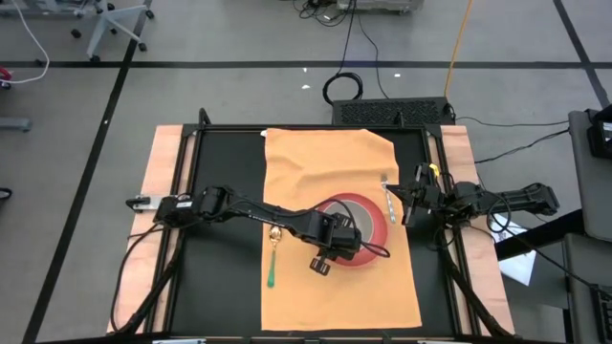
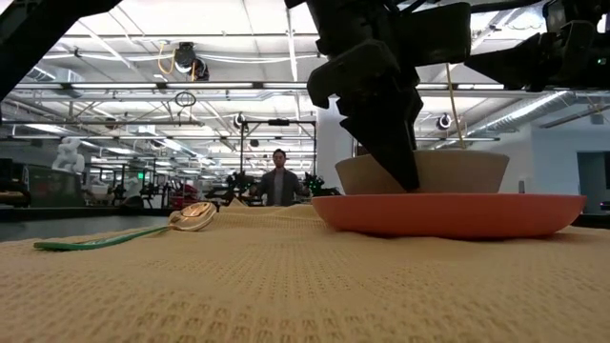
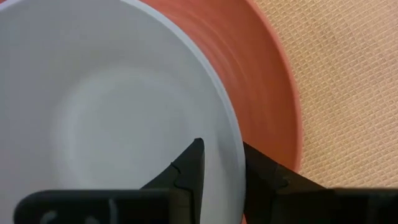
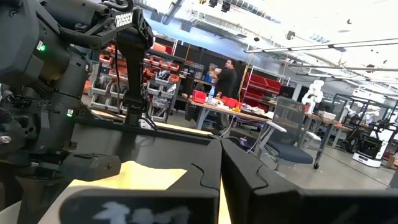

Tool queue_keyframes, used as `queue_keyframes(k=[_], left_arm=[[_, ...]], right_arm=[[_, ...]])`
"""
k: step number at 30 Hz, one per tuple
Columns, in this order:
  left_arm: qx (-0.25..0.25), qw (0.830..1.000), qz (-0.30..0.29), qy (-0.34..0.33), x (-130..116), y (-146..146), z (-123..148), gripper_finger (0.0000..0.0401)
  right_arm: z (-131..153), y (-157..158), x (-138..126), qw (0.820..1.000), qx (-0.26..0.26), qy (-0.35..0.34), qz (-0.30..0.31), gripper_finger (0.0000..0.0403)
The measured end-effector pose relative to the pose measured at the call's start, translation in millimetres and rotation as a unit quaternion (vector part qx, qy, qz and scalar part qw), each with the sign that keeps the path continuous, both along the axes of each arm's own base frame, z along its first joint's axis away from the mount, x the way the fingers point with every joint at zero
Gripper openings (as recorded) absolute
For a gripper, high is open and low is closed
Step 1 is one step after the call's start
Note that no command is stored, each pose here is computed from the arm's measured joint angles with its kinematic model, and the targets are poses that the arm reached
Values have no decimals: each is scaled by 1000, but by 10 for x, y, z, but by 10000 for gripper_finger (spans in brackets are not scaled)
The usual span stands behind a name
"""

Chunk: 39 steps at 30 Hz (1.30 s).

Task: Set table place
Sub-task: Put the bowl on the plate on the napkin, then put the fork to the right of the plate on the napkin

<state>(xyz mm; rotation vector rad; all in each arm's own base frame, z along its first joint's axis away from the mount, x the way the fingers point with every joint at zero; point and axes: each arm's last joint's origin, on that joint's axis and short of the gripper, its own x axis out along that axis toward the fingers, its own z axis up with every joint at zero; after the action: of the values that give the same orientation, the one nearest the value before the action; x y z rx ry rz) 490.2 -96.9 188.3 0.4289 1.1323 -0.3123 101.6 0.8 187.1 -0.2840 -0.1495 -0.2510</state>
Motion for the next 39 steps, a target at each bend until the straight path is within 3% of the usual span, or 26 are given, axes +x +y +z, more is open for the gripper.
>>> queue_keyframes(k=[9, 29, 32, 39], left_arm=[[30, 999, 12, 1, -12, 22, 106, 86], [2, 1000, 14, 16, -35, 12, 160, 89], [-18, 1000, 15, 20, -36, 2, 160, 112], [-11, 1000, 14, 18, -42, -26, 157, 214]], right_arm=[[1, 0, 0, 1000, 0, 0, 0, 0], [0, 0, 0, 1000, 0, 0, 0, 0], [0, 0, 0, 1000, 3, -1, 1, 0], [-1, 0, 0, 1000, 5, -1, 1, 0]])
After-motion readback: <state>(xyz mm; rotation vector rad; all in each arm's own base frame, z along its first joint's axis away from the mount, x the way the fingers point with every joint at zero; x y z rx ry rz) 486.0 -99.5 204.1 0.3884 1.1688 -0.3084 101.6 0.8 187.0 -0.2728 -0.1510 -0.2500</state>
